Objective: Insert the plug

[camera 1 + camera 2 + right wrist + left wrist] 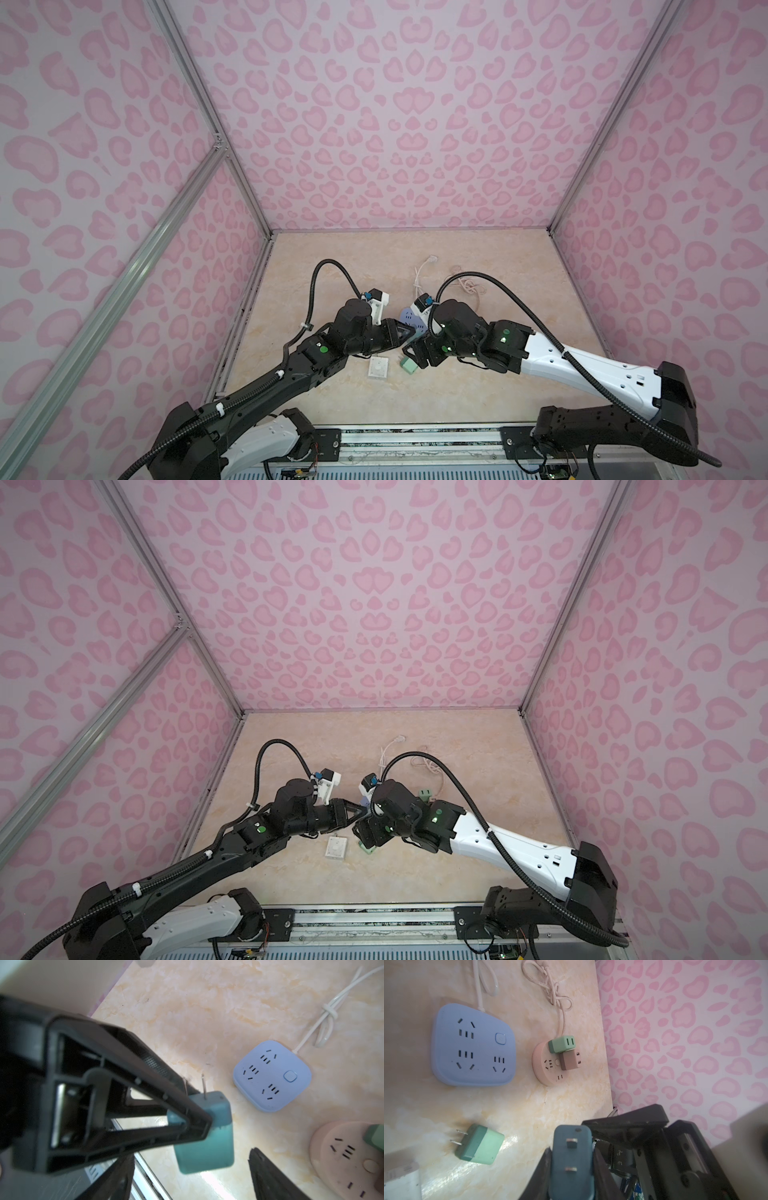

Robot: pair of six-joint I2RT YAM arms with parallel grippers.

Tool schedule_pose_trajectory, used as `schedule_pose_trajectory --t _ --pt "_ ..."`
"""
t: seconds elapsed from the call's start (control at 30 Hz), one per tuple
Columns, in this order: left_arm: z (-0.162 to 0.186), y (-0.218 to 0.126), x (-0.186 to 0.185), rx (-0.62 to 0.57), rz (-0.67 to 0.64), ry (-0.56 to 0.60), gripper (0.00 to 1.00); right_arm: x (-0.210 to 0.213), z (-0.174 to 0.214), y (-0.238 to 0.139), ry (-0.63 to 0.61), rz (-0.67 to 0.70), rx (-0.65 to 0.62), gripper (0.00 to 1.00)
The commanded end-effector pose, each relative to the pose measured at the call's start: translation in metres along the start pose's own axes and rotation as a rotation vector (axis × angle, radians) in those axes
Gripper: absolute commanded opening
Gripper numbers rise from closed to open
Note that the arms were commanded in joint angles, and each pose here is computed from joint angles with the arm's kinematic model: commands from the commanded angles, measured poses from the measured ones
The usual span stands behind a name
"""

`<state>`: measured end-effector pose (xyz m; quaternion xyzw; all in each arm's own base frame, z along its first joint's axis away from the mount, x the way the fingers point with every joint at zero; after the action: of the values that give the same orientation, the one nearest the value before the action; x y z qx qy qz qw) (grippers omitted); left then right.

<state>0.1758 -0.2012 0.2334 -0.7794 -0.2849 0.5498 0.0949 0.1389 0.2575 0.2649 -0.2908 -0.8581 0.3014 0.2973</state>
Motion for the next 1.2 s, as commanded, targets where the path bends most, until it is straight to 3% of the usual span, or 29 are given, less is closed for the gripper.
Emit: schedule_pose_trajectory --t 0.0,0.23,0.3,0.47,0.9,1.17 --pt "-0.015 0.0 -0.01 -0.115 0.028 0.037 0.03 -0.008 0.008 -0.011 0.047 0.015 0.001 0.86" --pt "-0.028 -0.001 -0.01 -0.247 0.018 -0.028 0.03 -0.03 0.008 -0.052 0.187 0.033 -0.295 0.81" --pt "-0.03 -0.004 -0.013 -0.285 0.035 -0.045 0.03 -0.035 0.004 -0.058 0.25 0.002 -0.33 0.8" --pt "-0.037 -0.007 -0.026 -0.284 0.067 -0.036 0.03 -0.044 -0.006 -0.057 0.339 -0.048 -0.31 0.76" --pt "-0.04 -0.017 -0.038 -0.269 0.07 0.02 0.03 -0.046 -0.006 -0.031 0.39 -0.069 -0.226 0.74" --pt "-0.033 -0.023 -0.03 -0.3 0.072 -0.004 0.03 -0.054 0.012 -0.045 0.498 -0.072 -0.325 0.69"
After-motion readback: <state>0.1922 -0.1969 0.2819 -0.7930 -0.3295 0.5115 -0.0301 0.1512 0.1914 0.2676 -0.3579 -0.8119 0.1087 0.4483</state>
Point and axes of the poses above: each gripper's point midway between its finger pads, its own y axis out along the fingers, its own x axis along the line the jaws close on, z = x × y, the point moved 10 cm from there along -y, back along the fingers, and after that the axes turned 2 degrees about y, right-handed, at the moved point
